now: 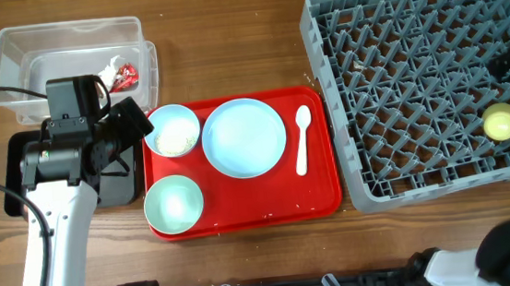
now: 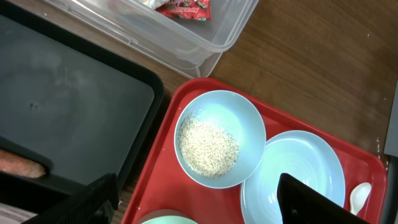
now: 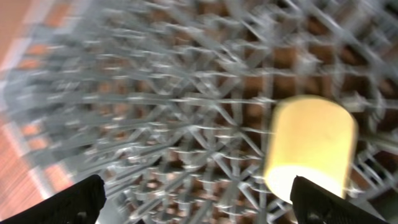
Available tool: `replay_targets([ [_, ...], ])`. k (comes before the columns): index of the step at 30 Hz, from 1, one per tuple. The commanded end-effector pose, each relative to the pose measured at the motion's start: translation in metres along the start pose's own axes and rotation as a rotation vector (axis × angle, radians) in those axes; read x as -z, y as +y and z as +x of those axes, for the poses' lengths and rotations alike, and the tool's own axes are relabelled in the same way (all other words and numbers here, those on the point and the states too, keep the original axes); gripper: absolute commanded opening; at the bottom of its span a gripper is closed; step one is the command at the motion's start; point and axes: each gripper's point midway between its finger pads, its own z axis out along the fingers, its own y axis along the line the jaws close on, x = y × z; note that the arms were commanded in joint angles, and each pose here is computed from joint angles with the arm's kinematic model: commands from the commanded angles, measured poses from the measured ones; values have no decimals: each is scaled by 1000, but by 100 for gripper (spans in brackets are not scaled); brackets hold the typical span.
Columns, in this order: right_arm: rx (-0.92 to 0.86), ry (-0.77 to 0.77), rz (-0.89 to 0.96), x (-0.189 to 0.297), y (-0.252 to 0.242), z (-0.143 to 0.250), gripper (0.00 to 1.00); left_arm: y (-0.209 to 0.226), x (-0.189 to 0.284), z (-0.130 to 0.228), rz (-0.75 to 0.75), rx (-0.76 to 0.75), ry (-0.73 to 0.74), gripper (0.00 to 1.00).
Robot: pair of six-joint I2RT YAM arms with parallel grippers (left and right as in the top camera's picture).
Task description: Sort waste into correct bins and load items into the dishwasher rack
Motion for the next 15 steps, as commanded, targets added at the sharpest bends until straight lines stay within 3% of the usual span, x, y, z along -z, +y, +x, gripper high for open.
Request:
replay_targets([
  [1,271,-73,-190,38,86,9,96,3,4,-4,-11,-10,-22,82],
  [7,621,106,-397,27,207,102,93,4,4,-2,-17,-10,-11,84],
  [15,810,371,-364,-39,267,207,88,8,4,2,-35,-10,5,86],
])
